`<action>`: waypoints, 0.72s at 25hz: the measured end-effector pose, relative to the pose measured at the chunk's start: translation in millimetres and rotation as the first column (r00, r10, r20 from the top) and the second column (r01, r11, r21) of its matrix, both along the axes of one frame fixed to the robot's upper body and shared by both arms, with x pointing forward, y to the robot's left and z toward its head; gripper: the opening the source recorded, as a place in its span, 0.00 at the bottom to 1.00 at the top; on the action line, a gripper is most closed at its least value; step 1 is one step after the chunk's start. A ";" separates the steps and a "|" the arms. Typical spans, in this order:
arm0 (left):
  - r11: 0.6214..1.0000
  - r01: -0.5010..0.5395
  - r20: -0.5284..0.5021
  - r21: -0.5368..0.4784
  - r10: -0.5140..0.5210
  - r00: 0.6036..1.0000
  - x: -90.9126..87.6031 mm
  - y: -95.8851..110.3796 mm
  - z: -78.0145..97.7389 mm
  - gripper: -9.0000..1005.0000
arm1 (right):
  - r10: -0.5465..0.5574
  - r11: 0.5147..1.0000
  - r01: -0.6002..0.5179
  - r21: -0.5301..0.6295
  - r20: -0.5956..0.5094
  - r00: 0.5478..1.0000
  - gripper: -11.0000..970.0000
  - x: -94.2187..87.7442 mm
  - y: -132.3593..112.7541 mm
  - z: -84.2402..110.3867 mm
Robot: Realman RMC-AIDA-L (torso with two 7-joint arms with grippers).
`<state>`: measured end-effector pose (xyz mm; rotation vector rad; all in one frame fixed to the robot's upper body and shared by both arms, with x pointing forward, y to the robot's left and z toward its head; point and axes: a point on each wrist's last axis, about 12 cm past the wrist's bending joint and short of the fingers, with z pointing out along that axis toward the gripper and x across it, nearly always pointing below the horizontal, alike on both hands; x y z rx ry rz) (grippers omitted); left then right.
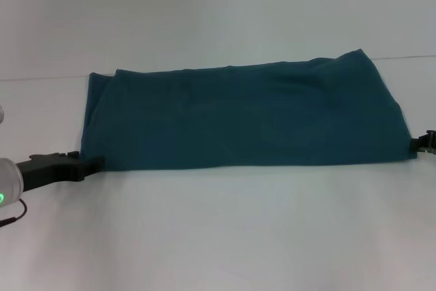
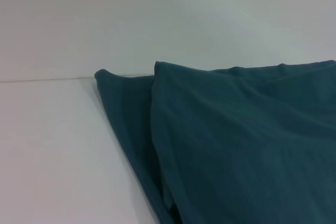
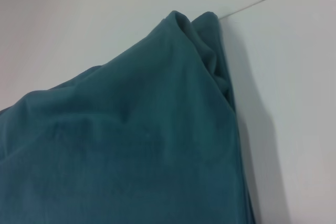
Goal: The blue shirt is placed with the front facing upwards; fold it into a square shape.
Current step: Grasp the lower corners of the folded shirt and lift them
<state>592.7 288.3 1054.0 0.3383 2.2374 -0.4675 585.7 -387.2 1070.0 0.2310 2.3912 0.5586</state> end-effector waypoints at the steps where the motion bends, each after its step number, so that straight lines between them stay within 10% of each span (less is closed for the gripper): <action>1: 1.000 0.000 0.001 0.000 0.000 1.000 0.2 0.0 0.3 0.55 | 0.000 1.000 0.000 0.000 0.000 1.000 0.01 0.0 0.0 0.0; 18: 1.000 0.005 0.008 0.006 -0.005 1.000 1.4 -0.3 1.7 0.53 | -0.001 1.000 0.001 0.000 0.001 1.000 0.01 0.0 -0.1 0.0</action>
